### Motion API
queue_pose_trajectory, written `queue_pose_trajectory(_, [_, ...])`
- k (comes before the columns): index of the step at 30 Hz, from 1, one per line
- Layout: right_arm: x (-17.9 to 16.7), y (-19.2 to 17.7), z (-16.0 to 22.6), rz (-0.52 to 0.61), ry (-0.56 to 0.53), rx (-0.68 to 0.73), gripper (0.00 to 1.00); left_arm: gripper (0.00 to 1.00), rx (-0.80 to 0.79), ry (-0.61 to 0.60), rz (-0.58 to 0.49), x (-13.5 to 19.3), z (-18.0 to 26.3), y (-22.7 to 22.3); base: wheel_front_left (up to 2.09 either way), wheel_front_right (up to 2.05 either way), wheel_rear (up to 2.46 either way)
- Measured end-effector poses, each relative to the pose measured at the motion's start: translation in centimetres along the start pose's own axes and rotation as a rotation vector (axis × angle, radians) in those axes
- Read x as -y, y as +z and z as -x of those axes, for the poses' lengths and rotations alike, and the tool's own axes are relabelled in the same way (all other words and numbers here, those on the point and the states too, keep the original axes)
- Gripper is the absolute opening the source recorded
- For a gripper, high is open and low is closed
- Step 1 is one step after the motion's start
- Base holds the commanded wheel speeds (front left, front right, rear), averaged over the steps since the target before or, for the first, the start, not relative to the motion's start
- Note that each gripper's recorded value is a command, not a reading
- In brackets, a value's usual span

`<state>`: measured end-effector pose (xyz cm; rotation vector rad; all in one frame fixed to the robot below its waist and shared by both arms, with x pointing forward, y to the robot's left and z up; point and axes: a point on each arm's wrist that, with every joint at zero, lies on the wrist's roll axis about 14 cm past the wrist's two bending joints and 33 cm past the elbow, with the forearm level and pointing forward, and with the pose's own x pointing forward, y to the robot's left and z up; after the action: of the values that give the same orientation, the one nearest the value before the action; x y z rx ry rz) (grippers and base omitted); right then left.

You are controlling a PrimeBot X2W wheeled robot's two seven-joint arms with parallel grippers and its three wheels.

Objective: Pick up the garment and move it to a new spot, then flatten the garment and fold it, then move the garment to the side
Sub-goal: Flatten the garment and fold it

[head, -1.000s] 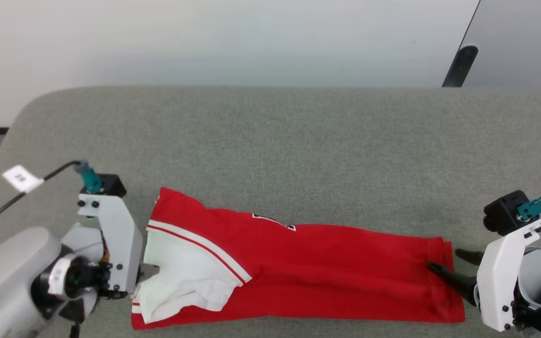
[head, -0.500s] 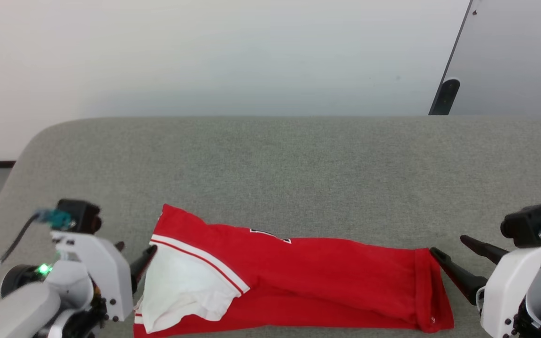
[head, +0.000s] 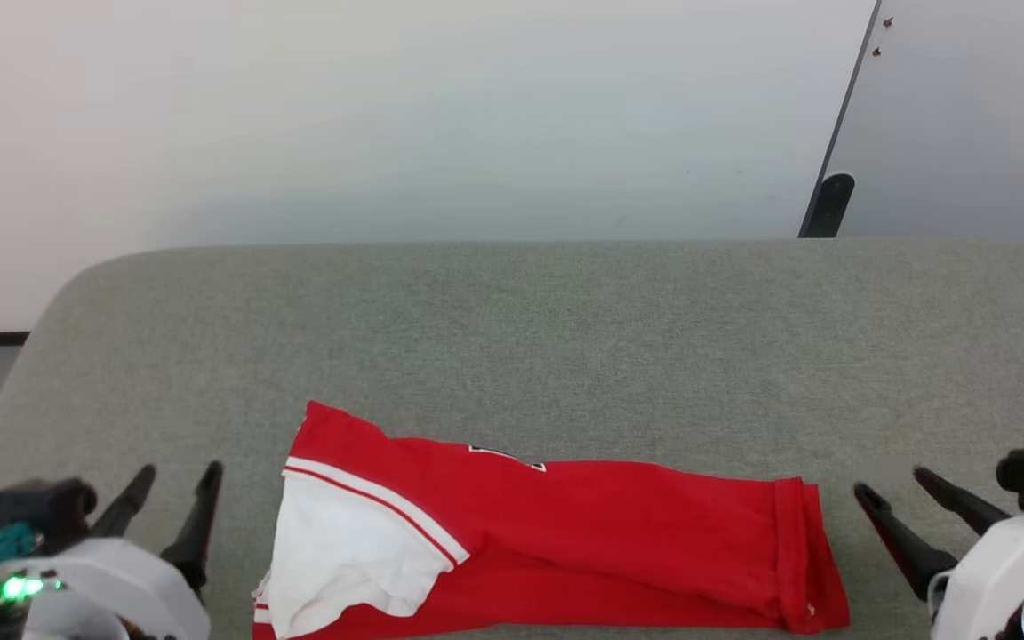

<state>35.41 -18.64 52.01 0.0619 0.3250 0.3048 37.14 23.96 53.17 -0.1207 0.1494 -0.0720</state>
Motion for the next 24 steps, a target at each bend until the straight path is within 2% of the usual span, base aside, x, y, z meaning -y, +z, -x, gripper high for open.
queue_pose_trajectory(6, [1.5, -2.2, -0.1, -0.032, -0.037, -0.113, 1.0, 1.0, 0.069, 0.07, 0.029, -1.1, 1.4, -0.2, 0.0, 0.0, 0.0])
queue_pose_trajectory(12, [1.6, -4.1, -1.2, -0.064, -0.028, -0.226, 1.0, 1.0, 0.1, 0.124, 0.081, -2.2, 3.2, -1.5, 0.0, 0.0, 0.0])
queue_pose_trajectory(24, [0.5, -7.3, -5.4, -0.112, 0.025, -0.428, 1.0, 1.0, 0.107, 0.132, 0.123, -2.5, 3.5, -2.6, 0.0, 0.0, 0.0])
